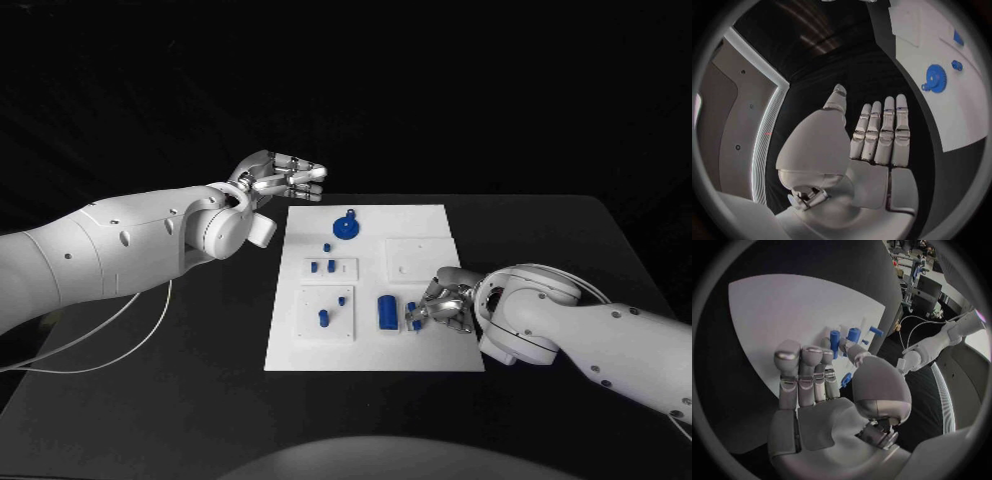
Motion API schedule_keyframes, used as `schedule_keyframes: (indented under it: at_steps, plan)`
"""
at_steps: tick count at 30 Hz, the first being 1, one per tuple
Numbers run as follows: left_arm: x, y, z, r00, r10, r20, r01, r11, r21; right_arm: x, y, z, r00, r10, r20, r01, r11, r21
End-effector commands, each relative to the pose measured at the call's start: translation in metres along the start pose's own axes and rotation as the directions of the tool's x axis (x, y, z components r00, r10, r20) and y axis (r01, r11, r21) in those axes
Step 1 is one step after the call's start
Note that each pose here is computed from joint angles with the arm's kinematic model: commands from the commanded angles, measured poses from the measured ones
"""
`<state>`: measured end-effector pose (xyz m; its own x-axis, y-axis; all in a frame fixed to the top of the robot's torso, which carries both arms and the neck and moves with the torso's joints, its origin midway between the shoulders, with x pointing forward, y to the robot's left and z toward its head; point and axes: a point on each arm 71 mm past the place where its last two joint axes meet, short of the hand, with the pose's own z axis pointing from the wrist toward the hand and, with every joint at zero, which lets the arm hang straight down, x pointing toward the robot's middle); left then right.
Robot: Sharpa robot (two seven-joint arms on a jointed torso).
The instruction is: Assemble the parts on the task board
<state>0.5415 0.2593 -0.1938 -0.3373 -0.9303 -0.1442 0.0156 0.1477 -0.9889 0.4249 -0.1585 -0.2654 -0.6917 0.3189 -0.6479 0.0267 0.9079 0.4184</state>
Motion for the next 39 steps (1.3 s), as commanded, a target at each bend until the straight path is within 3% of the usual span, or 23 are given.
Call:
schedule_keyframes:
  at_steps: [1, 39]
  plan:
    - [0.0021, -0.0007, 0.0, 1.0, -0.003, -0.015, 0.003, 1.0, 0.007, 0.0017, -0.0003, 0.0007, 1.0, -0.015, -0.007, 0.015, 1.0, 0.001]
    - [0.0016, -0.0003, 0.0004, 1.0, -0.001, -0.014, 0.001, 1.0, 0.003, -0.0008, -0.0047, 0.001, 1.0, 0.016, 0.005, -0.016, 1.0, 0.003]
